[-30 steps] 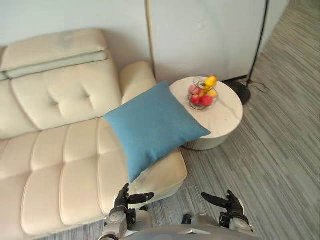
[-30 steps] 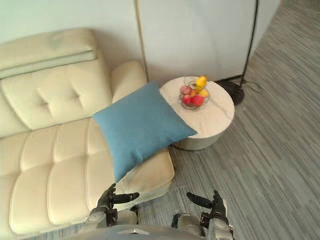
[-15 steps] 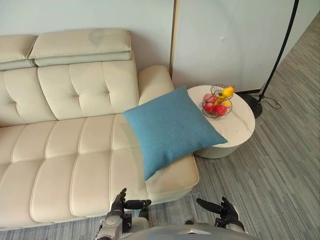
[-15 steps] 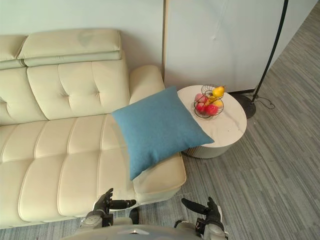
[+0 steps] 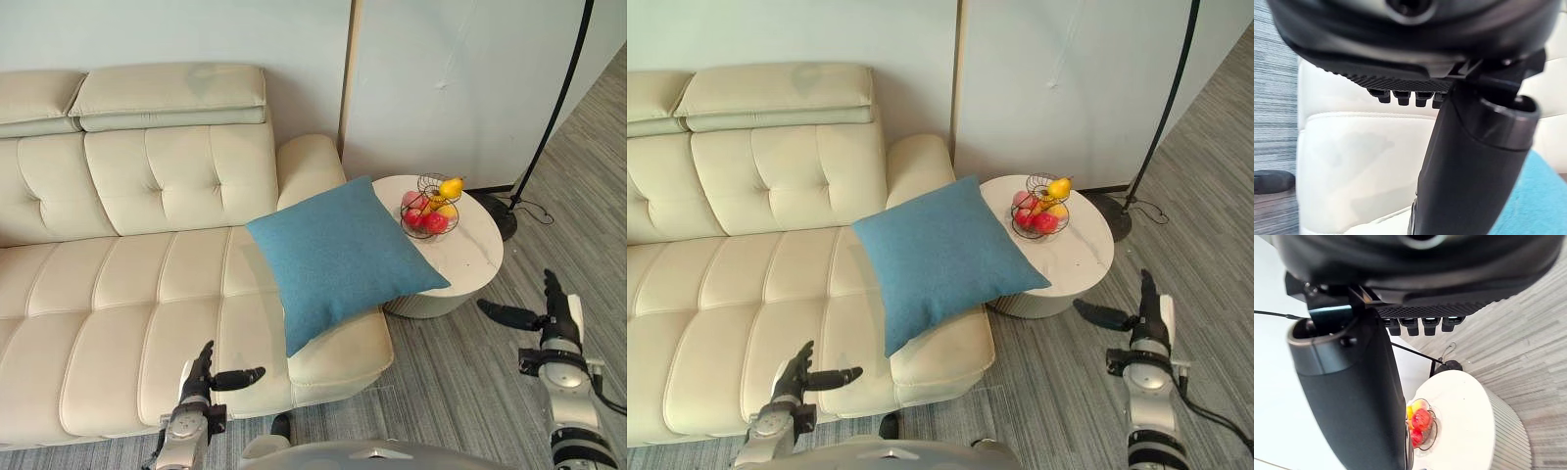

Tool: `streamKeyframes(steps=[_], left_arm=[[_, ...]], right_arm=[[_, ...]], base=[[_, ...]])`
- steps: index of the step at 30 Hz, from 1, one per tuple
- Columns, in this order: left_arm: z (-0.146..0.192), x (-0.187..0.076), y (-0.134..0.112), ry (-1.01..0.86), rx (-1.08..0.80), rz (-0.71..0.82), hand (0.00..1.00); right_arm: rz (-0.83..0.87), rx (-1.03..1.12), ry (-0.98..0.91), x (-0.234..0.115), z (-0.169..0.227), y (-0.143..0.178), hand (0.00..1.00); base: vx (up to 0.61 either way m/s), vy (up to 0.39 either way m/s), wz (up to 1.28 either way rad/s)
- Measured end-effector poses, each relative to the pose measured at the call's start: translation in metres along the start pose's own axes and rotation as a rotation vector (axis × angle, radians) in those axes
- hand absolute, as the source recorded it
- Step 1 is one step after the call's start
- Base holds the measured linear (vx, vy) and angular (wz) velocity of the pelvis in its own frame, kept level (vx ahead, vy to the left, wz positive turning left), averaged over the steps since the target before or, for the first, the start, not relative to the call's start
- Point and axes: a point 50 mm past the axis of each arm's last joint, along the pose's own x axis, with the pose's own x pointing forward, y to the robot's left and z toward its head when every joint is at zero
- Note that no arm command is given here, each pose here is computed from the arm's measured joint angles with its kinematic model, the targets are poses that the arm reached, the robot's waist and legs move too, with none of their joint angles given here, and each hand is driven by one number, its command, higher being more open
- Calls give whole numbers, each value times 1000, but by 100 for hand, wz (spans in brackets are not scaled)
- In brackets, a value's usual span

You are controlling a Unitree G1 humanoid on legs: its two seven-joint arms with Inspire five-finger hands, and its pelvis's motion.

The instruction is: Pick up cushions and gather them together orderly.

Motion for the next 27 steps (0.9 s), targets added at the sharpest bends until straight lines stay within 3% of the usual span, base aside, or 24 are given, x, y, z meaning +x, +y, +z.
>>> streamKeyframes(steps=[12,21,27], left_arm=[[53,0,-6,-222,-111,50,100],[122,-5,-73,-420,-207,-103,100],[164,-7,-90,-528,-222,-156,100]], right_arm=[[27,33,-194,24,63,0,100],[86,192,-342,52,150,28,100],[94,300,-386,61,198,38,100]], base=[[-3,-3,7],[-18,-10,27],[-56,-12,1]])
